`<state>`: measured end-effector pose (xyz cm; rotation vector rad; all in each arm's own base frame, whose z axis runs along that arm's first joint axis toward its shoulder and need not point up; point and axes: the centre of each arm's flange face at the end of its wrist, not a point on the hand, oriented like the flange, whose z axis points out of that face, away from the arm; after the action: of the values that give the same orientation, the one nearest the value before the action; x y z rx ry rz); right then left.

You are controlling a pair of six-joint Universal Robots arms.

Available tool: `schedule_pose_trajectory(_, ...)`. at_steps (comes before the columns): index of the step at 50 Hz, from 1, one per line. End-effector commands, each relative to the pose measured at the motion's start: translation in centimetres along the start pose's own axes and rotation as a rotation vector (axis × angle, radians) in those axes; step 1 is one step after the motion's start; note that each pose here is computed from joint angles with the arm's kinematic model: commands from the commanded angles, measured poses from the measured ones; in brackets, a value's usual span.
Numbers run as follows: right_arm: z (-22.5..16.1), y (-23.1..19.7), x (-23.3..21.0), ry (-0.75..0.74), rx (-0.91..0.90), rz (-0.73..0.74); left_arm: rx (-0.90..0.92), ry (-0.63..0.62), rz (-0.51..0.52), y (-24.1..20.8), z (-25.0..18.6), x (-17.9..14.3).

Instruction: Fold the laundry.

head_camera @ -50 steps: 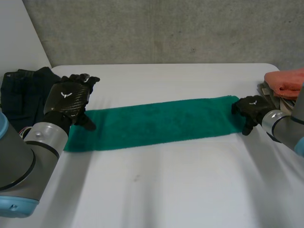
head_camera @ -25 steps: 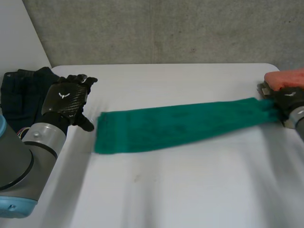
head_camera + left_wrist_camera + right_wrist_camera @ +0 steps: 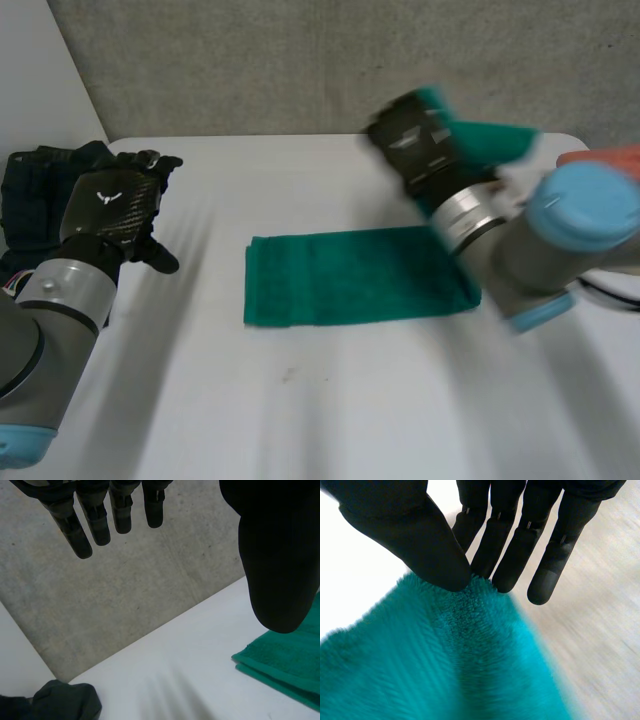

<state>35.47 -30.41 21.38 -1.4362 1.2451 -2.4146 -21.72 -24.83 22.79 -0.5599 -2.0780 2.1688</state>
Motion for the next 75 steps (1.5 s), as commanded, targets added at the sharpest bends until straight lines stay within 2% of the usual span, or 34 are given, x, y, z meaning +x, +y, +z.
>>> schedule_pose_trajectory(1,-2.6,-2.4,-12.5,-0.350,0.047,0.036,-0.022,-0.007,-0.006,0.7,-0.5,-0.2)
schedule_pose_trajectory(4,-3.1,-1.3,-14.1,-0.394,-0.032,-0.030,-0.024,-0.006,-0.006,0.9,-0.5,-0.2)
schedule_pose_trajectory(6,-2.9,-1.2,-13.6,-0.386,-0.071,-0.056,-0.023,-0.011,-0.006,0.9,-0.5,-0.3)
schedule_pose_trajectory(9,-2.4,-0.8,-11.7,-0.335,-0.152,-0.005,-0.013,-0.015,-0.006,0.8,-0.3,-0.5)
schedule_pose_trajectory(11,-2.1,-0.8,-10.8,-0.301,-0.171,0.075,-0.004,-0.012,-0.006,0.6,-0.2,-0.5)
schedule_pose_trajectory(12,-1.8,-0.9,-9.2,-0.260,-0.186,0.178,0.000,-0.007,-0.006,0.5,-0.2,-0.4)
schedule_pose_trajectory(16,-2.2,-0.8,-5.7,-0.183,-0.252,0.414,0.015,0.006,-0.006,0.0,-0.2,0.0)
schedule_pose_trajectory(20,-4.2,1.7,-5.1,-0.175,-0.400,0.535,0.023,0.032,-0.004,-0.2,-0.5,0.8)
schedule_pose_trajectory(26,-7.3,7.0,-4.4,-0.148,-0.618,0.480,0.028,0.061,-0.005,-0.3,-0.9,1.9)
schedule_pose_trajectory(31,-8.2,10.8,-2.4,-0.048,-0.728,0.376,0.037,0.074,-0.001,-0.2,-0.9,2.7)
schedule_pose_trajectory(37,-7.2,9.7,-0.4,0.014,-0.687,0.368,0.052,0.066,-0.001,-0.5,-0.9,2.6)
schedule_pose_trajectory(40,-5.6,7.2,1.6,0.105,-0.561,0.338,0.064,0.060,-0.001,-0.9,-0.9,2.4)
schedule_pose_trajectory(44,-3.6,2.7,1.6,0.133,-0.362,0.274,0.080,0.049,-0.004,-1.4,-0.9,2.0)
schedule_pose_trajectory(47,-2.3,-0.3,-0.4,0.087,-0.224,0.232,0.084,0.047,-0.004,-1.6,-1.0,2.0)
schedule_pose_trajectory(51,-2.3,-3.3,-5.5,-0.095,-0.109,0.209,0.084,0.047,-0.004,-1.6,-1.2,2.0)
schedule_pose_trajectory(52,-2.8,-3.8,-7.9,-0.191,-0.091,0.211,0.080,0.046,-0.004,-1.5,-1.4,2.0)
schedule_pose_trajectory(56,-4.1,-3.0,-12.3,-0.376,-0.123,0.211,0.066,0.043,-0.004,-1.2,-1.5,2.0)
schedule_pose_trajectory(62,-3.3,-1.3,-10.9,-0.301,-0.324,0.204,0.059,0.038,-0.005,-0.9,-1.3,1.8)
schedule_pose_trajectory(65,-2.7,-0.8,-9.1,-0.216,-0.385,0.306,0.069,0.036,-0.007,-1.1,-0.8,1.7)
schedule_pose_trajectory(70,-1.9,-2.8,-4.3,-0.101,-0.330,0.583,0.115,0.047,-0.012,-2.8,0.4,2.0)
schedule_pose_trajectory(75,-1.7,-1.8,-2.4,-0.055,-0.351,0.733,0.094,0.116,-0.031,-4.1,1.1,3.7)
